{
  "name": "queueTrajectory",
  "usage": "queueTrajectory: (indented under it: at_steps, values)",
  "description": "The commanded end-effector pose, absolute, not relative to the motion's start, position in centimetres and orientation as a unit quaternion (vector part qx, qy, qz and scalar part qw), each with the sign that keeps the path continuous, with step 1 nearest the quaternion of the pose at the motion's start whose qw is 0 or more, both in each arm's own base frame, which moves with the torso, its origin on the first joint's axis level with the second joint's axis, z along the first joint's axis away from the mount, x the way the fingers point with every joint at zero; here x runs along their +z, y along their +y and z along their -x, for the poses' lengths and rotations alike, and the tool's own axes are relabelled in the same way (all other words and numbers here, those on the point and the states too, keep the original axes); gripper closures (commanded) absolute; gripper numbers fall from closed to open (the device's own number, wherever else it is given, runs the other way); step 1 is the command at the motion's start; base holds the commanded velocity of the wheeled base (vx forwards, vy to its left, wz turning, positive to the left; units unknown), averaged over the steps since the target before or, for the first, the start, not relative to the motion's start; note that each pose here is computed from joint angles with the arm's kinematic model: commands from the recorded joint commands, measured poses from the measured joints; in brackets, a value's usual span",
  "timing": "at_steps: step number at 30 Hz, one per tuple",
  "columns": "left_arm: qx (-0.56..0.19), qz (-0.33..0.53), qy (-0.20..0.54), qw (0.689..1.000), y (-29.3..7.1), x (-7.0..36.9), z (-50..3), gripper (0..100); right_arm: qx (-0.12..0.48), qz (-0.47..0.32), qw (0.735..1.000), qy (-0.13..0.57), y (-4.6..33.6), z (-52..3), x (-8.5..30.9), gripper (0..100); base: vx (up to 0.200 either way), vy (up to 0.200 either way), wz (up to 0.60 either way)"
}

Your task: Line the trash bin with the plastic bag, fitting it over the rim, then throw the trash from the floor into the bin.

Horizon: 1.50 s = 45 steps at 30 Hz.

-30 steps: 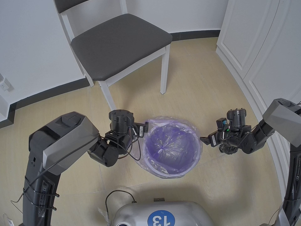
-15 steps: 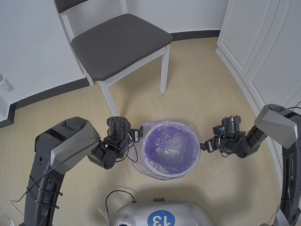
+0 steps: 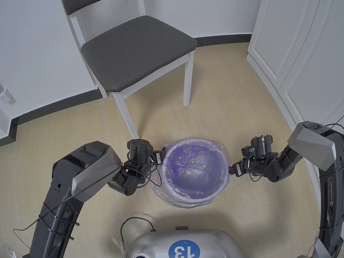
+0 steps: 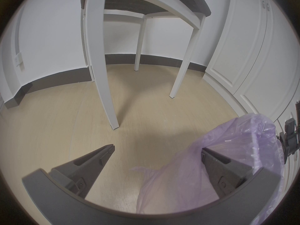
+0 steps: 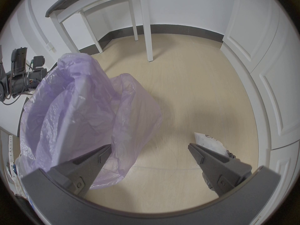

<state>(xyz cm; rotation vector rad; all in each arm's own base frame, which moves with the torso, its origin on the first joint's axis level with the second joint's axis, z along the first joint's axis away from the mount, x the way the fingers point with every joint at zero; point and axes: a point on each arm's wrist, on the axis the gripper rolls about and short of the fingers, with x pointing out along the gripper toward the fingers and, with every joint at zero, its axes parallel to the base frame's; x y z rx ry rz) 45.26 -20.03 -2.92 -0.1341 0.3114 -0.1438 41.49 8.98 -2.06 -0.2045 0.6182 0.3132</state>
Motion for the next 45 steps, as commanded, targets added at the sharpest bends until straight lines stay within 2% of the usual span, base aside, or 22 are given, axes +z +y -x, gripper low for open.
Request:
queueTrajectory:
  at_steps: [1, 16, 27, 36, 37, 45]
  values:
    - [-0.07, 0.068, 0.155, 0.983, -19.9, -3.0, -45.3, 0, 0.154, 0.1, 0.934, 0.307, 9.0, -41.5, -2.6, 0, 0.0, 0.0, 0.0]
    - [-0.077, 0.122, 0.135, 0.98, -18.6, 2.6, -42.2, 0, 0.151, 0.102, 0.928, 0.325, 9.1, -42.5, -5.2, 0, 0.0, 0.0, 0.0]
    - [-0.092, 0.136, 0.148, 0.975, -16.6, 3.3, -40.3, 0, 0.146, 0.103, 0.928, 0.326, 8.9, -42.4, -5.0, 0, 0.0, 0.0, 0.0]
    - [-0.123, 0.131, 0.217, 0.959, -15.4, -0.4, -40.3, 0, 0.146, 0.105, 0.925, 0.335, 9.0, -41.9, -5.4, 0, 0.0, 0.0, 0.0]
    - [-0.129, 0.13, 0.233, 0.955, -15.0, -1.8, -40.6, 0, 0.146, 0.105, 0.925, 0.334, 9.0, -41.9, -5.4, 0, 0.0, 0.0, 0.0]
    - [-0.119, 0.124, 0.258, 0.951, -14.6, -6.3, -42.2, 0, 0.144, 0.106, 0.927, 0.331, 9.0, -42.0, -5.0, 0, 0.0, 0.0, 0.0]
